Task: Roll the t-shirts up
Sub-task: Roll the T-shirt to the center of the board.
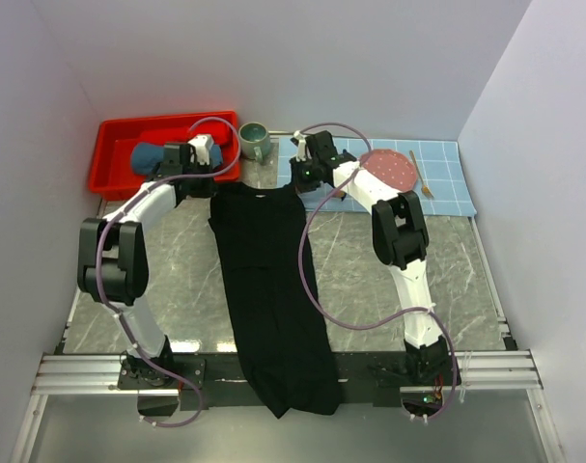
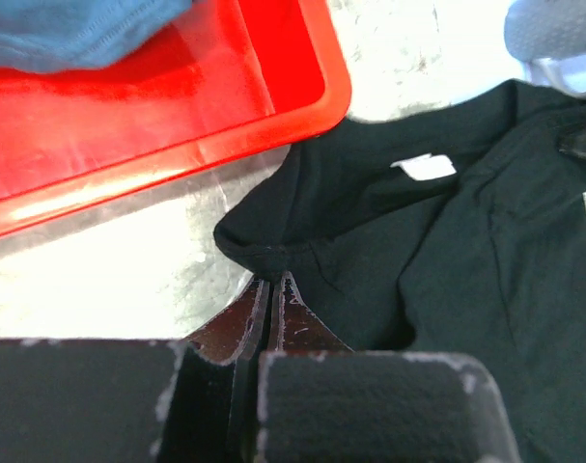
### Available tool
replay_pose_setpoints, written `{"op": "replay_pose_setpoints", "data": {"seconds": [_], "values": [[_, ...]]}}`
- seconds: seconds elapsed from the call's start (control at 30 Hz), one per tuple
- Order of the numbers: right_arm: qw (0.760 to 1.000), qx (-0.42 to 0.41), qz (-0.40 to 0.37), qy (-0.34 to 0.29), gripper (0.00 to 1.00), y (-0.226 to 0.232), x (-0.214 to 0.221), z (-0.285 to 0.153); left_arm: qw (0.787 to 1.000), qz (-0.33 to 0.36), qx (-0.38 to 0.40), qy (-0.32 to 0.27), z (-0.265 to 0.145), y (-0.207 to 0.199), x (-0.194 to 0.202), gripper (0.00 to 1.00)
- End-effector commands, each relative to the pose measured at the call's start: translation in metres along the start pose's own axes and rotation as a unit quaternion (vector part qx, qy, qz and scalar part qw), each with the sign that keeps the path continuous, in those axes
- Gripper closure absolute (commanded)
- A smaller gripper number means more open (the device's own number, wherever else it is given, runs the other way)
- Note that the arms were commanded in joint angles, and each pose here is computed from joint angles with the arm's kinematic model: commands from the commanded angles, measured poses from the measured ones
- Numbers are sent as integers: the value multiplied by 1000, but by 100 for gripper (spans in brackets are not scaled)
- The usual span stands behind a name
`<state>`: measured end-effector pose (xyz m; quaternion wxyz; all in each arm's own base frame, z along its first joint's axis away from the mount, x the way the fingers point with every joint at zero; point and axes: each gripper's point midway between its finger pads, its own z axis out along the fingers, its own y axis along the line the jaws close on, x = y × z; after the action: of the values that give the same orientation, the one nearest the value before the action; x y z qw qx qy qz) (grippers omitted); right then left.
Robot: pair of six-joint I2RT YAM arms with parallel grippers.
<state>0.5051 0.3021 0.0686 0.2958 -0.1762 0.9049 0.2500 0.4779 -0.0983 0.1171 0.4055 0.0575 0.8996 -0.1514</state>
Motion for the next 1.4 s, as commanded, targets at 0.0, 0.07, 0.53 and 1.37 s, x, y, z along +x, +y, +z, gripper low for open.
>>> {"op": "replay_pose_setpoints", "data": {"seconds": [0.0, 0.07, 0.53, 1.37], "values": [[994, -33, -37, -99, 100, 41, -72, -34, 998, 32, -7, -51, -26, 4, -33, 99], [994, -30, -36, -103, 100, 40, -75, -34, 998, 31, -12, -55, -30, 8, -36, 99], [993, -24, -35, -106, 100, 38, -75, -23, 996, 42, -21, -74, -48, 17, -51, 99], [973, 15, -40, -229, 100, 28, -151, -27, 977, 28, -136, -160, -49, 101, -128, 97]]}}
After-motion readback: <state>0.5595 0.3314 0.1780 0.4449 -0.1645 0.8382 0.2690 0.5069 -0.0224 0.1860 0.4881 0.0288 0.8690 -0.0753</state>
